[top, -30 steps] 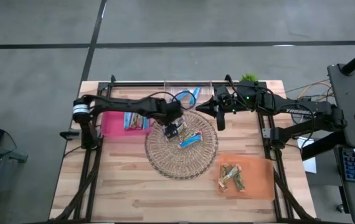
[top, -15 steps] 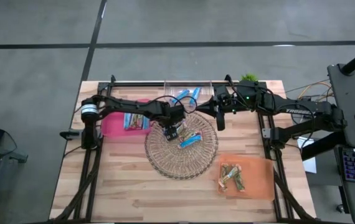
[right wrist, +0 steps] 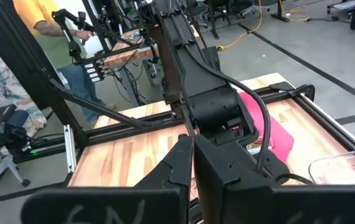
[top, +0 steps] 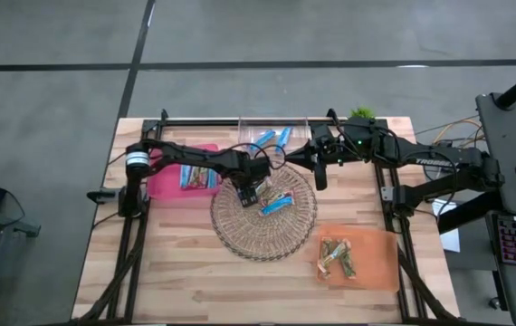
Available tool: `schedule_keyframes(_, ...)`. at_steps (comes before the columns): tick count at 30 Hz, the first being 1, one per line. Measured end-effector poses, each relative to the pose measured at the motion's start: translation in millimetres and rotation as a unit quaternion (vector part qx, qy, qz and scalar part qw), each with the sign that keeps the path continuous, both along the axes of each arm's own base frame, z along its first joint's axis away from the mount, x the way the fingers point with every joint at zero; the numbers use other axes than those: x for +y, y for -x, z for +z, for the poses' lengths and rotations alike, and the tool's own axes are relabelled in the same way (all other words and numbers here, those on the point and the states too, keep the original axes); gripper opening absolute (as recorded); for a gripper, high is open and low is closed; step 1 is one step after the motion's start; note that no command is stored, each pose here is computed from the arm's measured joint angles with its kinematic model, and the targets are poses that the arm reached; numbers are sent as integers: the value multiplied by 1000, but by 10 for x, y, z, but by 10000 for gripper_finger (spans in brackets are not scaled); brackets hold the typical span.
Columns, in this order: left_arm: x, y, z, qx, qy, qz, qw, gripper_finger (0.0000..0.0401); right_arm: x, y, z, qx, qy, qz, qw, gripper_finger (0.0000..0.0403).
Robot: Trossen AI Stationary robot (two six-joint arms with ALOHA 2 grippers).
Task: Pick and place Granola Bars by type
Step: Put the blue granola bar into the transparent bin
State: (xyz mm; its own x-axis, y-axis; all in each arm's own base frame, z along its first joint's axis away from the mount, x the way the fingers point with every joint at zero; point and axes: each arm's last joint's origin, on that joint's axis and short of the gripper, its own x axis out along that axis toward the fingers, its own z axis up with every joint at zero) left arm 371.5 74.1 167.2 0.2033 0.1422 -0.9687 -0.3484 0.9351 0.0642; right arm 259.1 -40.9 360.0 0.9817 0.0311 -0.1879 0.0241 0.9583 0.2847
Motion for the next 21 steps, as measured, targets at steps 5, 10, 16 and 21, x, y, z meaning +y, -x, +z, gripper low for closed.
schedule_keyframes(5, 1, -10, -38, 4, 3, 2, 1000, 219, 0, 0, 0, 0, 2, 0, 1000, 9)
schedule_keyframes(10, -6, -12, -58, 7, 16, 2, 1000, 183, 0, 0, 0, 0, 2, 0, 1000, 9)
schedule_keyframes(16, -12, -11, -60, 6, 24, 6, 1000, 109, 0, 0, 0, 0, 7, 1, 1000, 9)
schedule_keyframes(21, -13, -15, -44, 7, 31, 8, 999, 74, 0, 0, 0, 0, 9, 2, 1000, 9)
